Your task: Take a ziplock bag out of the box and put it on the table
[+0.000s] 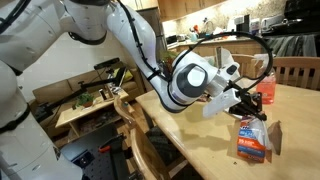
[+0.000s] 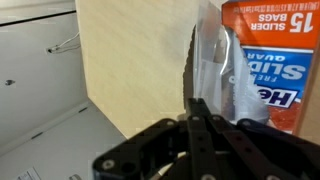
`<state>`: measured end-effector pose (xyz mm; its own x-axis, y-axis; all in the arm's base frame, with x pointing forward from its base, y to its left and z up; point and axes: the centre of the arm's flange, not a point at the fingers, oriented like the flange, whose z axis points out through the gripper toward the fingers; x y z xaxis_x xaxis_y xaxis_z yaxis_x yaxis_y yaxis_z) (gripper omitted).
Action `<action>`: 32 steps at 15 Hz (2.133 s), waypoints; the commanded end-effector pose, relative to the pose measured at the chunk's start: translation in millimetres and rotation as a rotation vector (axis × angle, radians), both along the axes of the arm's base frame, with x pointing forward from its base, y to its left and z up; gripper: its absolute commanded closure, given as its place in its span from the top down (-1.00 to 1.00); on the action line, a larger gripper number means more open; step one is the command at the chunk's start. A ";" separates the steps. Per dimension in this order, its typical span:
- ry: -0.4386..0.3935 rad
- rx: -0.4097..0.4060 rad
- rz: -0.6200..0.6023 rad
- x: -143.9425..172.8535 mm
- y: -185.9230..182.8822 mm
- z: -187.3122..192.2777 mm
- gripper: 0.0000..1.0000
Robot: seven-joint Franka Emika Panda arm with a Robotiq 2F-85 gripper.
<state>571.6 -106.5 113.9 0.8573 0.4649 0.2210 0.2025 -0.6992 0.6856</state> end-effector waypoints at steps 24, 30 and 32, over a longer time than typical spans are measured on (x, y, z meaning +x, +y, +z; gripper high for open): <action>0.194 0.022 0.358 5.1 82.7 -30.9 -1.00; 0.399 0.079 0.575 13.7 108.3 -65.3 -1.00; 0.448 0.048 0.568 15.3 106.8 -73.3 -0.48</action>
<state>575.0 5.1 40.0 0.5224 0.8527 0.0061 0.7588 -0.4682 0.4529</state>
